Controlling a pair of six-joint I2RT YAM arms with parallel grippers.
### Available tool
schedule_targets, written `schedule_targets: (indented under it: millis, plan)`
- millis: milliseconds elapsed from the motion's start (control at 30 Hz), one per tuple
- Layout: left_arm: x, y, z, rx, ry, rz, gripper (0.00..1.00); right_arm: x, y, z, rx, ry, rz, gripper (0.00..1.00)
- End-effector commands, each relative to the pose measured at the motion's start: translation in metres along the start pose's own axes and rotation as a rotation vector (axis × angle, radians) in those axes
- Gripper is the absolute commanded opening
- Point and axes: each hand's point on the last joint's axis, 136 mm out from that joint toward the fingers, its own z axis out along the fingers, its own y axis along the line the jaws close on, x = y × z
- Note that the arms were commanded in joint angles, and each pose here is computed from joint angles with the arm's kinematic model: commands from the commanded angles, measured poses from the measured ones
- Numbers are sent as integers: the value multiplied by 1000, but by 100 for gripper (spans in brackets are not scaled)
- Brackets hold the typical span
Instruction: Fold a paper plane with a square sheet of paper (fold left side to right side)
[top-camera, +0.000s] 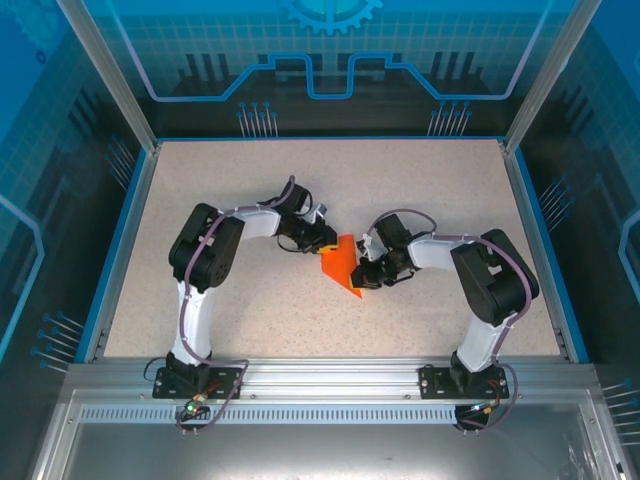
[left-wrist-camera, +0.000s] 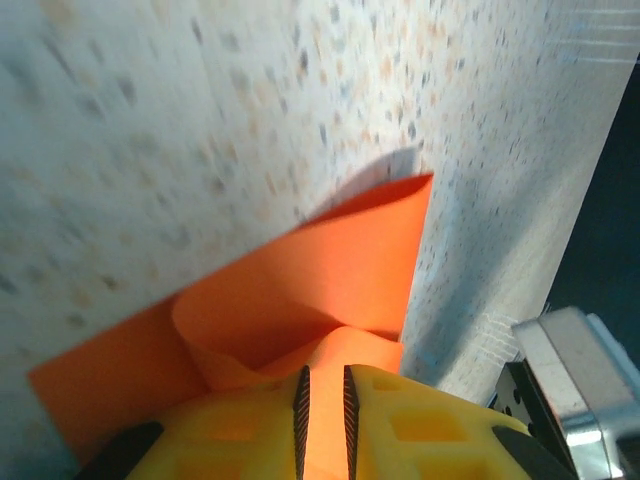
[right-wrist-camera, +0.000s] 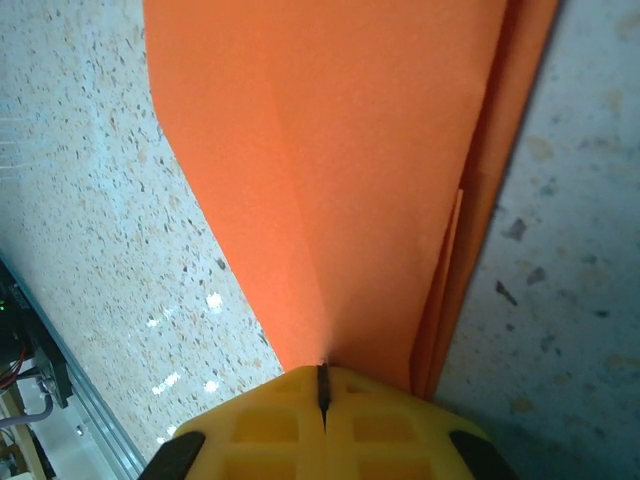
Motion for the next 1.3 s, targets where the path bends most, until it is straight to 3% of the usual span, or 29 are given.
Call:
schedule_targets:
  millis: [0,267,467,767,1267]
  plan:
    - [-58,57,-21,-132,-170,-37,20,61,-45,9,141,184,147,0]
    - [-62,34,-51,-109,-216,33,21,59,-43,10,131,179,148,0]
    - [-18,-2,-69,-62,-206,94,20,55,-43,12,123,171,149,0]
    - [60,-47,-15,38,-50,163,18,54,-44,14,126,182,151,0]
    - [79,-40,24,56,56,125,18,54,-45,16,124,190,152,0]
